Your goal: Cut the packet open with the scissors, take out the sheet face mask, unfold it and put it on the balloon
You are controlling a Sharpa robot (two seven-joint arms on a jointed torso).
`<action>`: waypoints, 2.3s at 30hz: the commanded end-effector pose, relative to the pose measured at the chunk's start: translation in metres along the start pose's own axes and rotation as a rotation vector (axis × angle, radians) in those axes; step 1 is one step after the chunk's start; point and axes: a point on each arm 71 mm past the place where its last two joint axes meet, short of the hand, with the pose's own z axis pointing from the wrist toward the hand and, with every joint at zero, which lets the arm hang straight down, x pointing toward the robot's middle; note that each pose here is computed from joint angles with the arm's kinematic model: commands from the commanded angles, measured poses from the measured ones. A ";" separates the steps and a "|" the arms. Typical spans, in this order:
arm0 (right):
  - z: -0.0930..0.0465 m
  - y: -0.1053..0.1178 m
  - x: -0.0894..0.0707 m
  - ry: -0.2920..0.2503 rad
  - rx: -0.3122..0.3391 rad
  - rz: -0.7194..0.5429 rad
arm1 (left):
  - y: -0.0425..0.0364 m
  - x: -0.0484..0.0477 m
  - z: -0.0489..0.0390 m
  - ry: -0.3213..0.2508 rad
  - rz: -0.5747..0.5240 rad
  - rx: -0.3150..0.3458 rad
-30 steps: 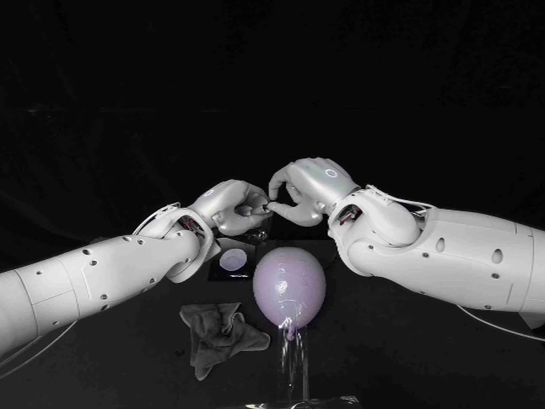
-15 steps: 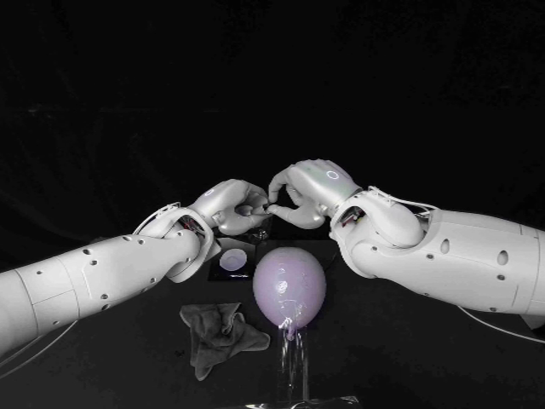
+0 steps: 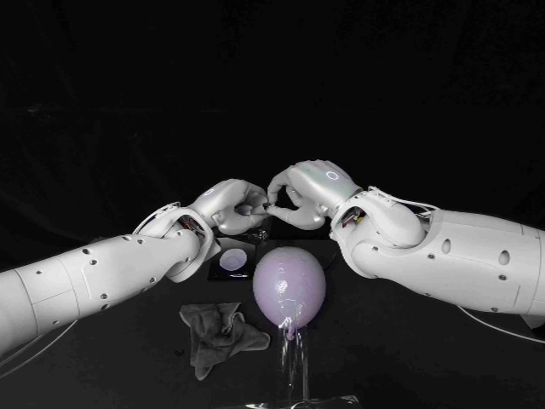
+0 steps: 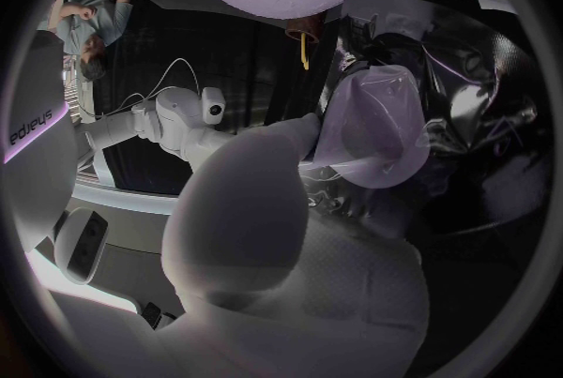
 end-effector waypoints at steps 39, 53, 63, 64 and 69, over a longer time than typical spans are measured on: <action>0.001 -0.002 0.002 0.020 -0.021 -0.025 | -0.0034 -0.0014 0.0018 -0.008 -0.011 0.015; 0.004 -0.002 0.002 0.002 -0.019 -0.033 | -0.0050 -0.0008 0.0022 -0.007 -0.014 0.020; 0.006 0.002 0.002 -0.021 -0.035 -0.027 | -0.0058 -0.0003 0.0026 -0.006 -0.016 0.020; 0.006 0.003 0.002 -0.020 -0.037 -0.027 | -0.0057 -0.0003 0.0026 -0.006 -0.017 0.020; 0.007 0.004 0.004 -0.008 -0.048 -0.035 | -0.0055 -0.0004 0.0027 -0.008 -0.020 0.017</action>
